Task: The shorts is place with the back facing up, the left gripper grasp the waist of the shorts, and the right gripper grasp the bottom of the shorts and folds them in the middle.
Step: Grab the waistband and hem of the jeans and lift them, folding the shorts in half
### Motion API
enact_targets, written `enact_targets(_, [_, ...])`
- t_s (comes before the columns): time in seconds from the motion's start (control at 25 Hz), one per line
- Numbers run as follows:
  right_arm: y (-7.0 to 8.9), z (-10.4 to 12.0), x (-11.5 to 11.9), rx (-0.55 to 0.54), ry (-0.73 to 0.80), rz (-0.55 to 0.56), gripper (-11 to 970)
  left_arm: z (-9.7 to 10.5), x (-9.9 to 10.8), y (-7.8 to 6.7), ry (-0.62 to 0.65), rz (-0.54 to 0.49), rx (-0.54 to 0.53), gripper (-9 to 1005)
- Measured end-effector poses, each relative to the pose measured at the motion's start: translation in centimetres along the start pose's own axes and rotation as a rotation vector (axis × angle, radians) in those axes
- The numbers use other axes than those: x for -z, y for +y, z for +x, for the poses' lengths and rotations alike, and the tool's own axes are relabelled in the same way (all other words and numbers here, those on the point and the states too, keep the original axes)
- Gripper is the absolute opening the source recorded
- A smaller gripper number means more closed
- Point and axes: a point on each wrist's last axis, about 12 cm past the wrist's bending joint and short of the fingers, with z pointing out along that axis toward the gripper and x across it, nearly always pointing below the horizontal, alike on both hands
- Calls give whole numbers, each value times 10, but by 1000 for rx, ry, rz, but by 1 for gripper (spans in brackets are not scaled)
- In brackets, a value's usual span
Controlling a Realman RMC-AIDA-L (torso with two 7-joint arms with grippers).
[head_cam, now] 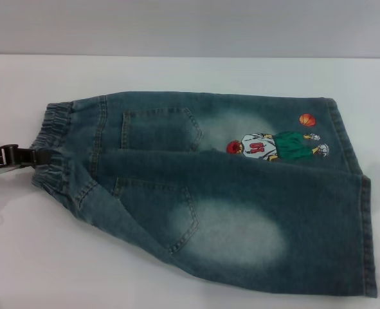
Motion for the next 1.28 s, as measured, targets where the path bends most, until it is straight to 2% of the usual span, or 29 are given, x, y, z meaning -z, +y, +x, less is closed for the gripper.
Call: enact_targets(1.28, [-4, -1, -11, -3, 8, 12, 729, -1, -1, -1, -2, 1, -3, 60])
